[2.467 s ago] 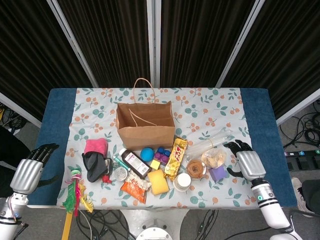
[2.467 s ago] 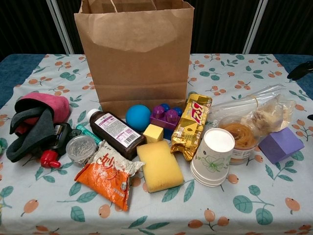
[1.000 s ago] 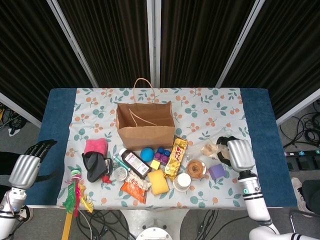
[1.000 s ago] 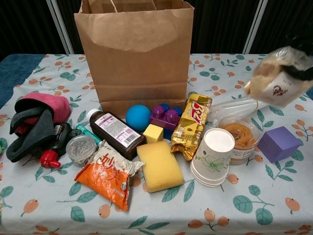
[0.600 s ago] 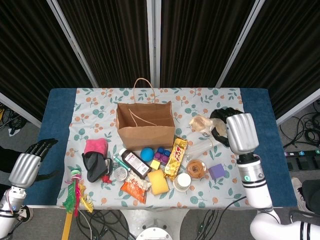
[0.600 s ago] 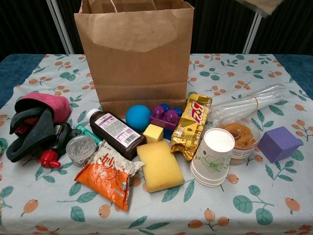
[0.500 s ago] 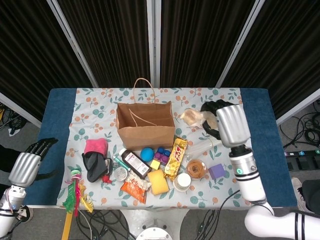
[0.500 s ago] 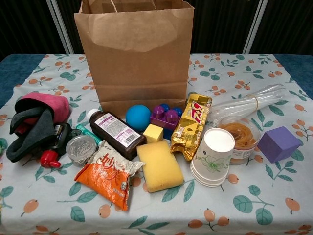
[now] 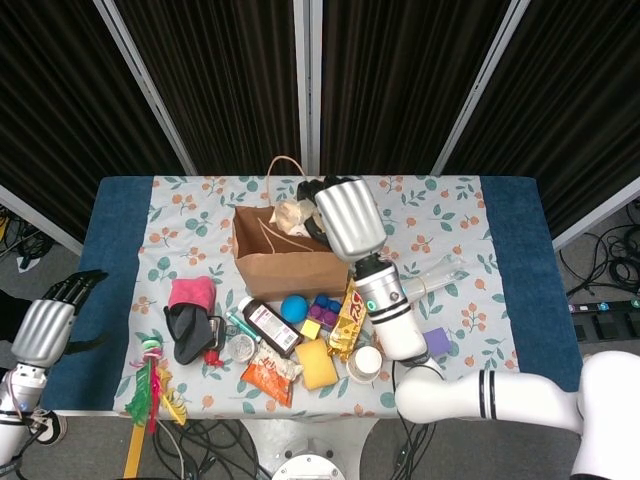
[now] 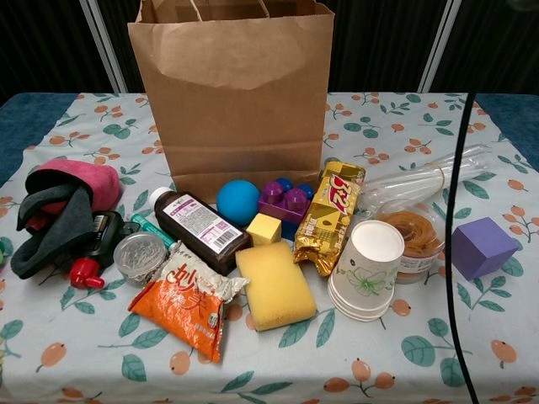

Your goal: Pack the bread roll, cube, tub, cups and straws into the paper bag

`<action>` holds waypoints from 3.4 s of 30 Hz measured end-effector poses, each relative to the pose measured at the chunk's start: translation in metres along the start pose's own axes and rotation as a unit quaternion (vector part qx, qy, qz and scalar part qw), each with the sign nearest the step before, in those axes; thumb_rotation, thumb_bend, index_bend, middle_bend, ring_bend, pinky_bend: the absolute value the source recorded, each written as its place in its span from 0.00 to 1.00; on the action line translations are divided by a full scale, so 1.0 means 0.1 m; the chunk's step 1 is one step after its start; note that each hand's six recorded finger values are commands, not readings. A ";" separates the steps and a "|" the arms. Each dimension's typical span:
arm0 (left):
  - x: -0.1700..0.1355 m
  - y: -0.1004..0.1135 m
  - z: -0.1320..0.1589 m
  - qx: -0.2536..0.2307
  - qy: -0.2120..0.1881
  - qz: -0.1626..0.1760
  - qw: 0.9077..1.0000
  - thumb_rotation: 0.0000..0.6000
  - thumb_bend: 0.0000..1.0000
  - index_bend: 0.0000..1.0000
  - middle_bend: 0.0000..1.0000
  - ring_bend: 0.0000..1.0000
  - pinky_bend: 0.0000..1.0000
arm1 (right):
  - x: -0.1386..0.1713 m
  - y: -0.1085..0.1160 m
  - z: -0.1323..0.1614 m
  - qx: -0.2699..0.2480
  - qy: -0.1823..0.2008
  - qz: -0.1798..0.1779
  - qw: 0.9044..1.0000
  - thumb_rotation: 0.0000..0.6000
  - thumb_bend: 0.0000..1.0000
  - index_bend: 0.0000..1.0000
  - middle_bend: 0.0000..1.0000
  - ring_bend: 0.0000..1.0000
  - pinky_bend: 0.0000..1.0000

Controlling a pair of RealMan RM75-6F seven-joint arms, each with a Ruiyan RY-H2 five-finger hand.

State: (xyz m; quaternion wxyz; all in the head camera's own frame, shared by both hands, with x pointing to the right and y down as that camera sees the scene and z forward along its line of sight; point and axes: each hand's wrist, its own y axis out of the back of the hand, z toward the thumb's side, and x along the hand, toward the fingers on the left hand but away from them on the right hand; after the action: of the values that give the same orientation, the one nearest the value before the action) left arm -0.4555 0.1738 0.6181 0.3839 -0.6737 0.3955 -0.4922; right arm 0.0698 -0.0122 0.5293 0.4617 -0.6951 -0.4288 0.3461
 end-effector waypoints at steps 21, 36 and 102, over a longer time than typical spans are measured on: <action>0.02 0.00 0.07 -0.003 -0.010 0.001 1.000 1.00 0.13 0.20 0.26 0.18 0.27 | 0.27 0.38 -0.25 -0.025 0.002 -0.015 1.000 1.00 0.00 0.33 0.34 0.19 0.32; -0.07 -0.09 0.17 -0.006 -0.016 -0.012 1.000 1.00 0.13 0.20 0.26 0.18 0.27 | 2.42 -0.26 -1.79 0.094 -0.148 0.247 0.953 1.00 0.00 0.33 0.34 0.18 0.31; -0.11 0.02 0.01 -0.027 -0.013 0.016 0.999 1.00 0.13 0.20 0.26 0.18 0.27 | 0.84 0.33 -0.87 0.058 -0.029 -0.004 0.998 1.00 0.18 0.55 0.49 0.32 0.40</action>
State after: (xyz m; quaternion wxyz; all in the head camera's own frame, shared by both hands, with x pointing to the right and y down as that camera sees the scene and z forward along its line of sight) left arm -0.4570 0.1835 0.6122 0.3785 -0.6841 0.4141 -0.4661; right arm 0.1878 0.0277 0.5202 0.4902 -0.6552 -0.4239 0.3883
